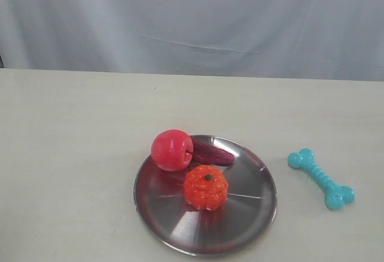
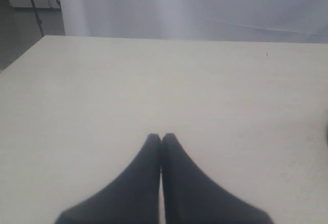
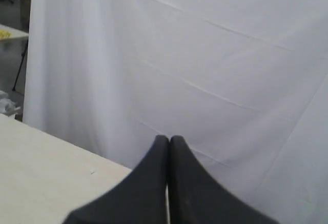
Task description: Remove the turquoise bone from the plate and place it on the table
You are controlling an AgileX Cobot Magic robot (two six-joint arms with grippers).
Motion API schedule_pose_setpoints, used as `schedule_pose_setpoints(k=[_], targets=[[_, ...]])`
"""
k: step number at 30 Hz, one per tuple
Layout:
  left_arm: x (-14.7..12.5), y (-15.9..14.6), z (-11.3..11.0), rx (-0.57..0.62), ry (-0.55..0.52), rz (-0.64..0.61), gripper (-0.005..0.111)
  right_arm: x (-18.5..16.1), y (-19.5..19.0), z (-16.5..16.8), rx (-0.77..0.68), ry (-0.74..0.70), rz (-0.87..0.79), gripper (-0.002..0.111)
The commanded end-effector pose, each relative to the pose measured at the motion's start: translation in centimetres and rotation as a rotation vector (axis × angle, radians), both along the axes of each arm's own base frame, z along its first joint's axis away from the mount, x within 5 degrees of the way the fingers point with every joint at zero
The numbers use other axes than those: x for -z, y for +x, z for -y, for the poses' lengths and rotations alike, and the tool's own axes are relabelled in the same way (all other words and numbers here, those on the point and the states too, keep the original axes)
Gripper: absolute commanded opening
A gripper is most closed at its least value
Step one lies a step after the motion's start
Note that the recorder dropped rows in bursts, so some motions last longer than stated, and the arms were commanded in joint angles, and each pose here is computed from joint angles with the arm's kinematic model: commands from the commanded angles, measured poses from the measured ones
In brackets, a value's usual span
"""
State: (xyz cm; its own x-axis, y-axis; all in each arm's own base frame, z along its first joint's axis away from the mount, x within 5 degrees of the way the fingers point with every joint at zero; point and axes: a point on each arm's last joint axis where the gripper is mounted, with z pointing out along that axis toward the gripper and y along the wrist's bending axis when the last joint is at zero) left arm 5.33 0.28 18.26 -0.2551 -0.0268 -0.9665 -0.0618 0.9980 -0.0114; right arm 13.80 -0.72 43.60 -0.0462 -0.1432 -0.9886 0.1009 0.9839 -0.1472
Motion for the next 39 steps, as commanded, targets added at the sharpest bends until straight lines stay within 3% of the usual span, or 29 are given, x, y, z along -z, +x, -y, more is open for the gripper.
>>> schedule_pose_setpoints(k=[1,10,20,27,39], targets=[[0.0,0.0,0.1,0.007,-0.010,0.005,0.000,1.7,-3.9,0.2,0.000,0.045,0.099,0.000],[0.0,0.0,0.1,0.007,-0.010,0.005,0.000,6.7,-9.2,0.6,0.002,0.160,0.188,0.000],[0.0,0.0,0.1,0.007,-0.010,0.005,0.000,12.2,-11.9,0.7,-0.002,0.177,0.246,0.000],[0.0,0.0,0.1,0.007,-0.010,0.005,0.000,13.0,-11.8,0.6,-0.015,0.333,0.171,0.000],[0.0,0.0,0.1,0.007,-0.010,0.005,0.000,13.0,-11.8,0.6,-0.015,0.331,0.172,0.000]])
